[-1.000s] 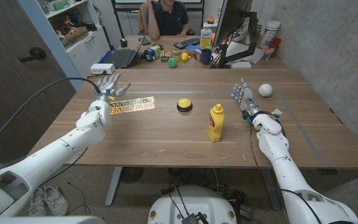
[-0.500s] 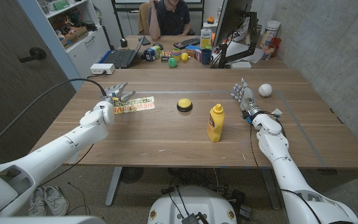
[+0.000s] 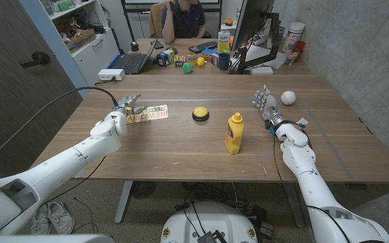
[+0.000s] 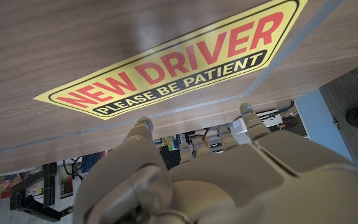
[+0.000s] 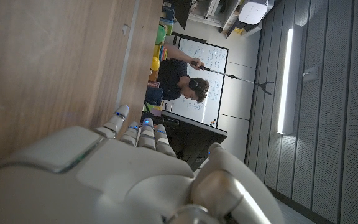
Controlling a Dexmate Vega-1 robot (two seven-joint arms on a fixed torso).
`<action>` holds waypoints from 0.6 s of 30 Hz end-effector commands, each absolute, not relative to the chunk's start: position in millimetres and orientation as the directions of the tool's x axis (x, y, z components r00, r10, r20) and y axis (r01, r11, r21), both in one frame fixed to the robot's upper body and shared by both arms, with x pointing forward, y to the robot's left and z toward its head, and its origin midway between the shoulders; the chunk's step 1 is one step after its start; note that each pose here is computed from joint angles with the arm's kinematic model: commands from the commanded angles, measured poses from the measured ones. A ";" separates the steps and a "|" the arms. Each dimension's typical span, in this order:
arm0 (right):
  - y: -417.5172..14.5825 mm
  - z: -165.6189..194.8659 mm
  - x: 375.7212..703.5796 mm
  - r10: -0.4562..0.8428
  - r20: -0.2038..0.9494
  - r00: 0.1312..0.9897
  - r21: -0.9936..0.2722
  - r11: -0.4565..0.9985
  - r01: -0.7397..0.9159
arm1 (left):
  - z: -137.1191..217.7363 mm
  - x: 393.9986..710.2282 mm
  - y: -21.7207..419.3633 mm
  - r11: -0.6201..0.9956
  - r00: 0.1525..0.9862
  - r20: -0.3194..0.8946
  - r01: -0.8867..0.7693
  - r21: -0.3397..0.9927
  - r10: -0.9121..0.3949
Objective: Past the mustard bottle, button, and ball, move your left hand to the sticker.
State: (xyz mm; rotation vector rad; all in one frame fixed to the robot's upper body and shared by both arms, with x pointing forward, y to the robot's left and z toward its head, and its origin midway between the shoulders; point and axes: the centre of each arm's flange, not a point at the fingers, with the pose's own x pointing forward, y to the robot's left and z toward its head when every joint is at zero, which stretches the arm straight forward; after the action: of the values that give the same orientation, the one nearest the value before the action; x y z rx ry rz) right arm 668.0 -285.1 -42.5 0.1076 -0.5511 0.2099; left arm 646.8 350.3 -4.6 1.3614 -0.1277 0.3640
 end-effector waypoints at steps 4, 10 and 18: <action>-292.5 -42.0 669.0 0.172 0.534 0.828 0.046 0.972 -0.232 | -5.2 637.3 348.1 0.216 0.920 0.326 -0.371 0.903 0.217; -294.6 -41.9 668.6 0.171 0.532 0.829 0.044 0.972 -0.229 | -5.4 637.0 345.7 0.219 0.923 0.318 -0.363 0.906 0.216; -295.7 -41.0 667.6 0.170 0.534 0.828 0.041 0.973 -0.226 | -6.7 639.1 347.1 0.217 0.931 0.294 -0.340 0.915 0.219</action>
State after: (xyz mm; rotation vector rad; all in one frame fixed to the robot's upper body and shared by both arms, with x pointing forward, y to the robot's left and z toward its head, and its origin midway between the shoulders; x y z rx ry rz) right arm 668.5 -292.2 -42.6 0.1085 -0.5532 0.2138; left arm 638.4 346.3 -4.4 1.3018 -0.1366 0.3967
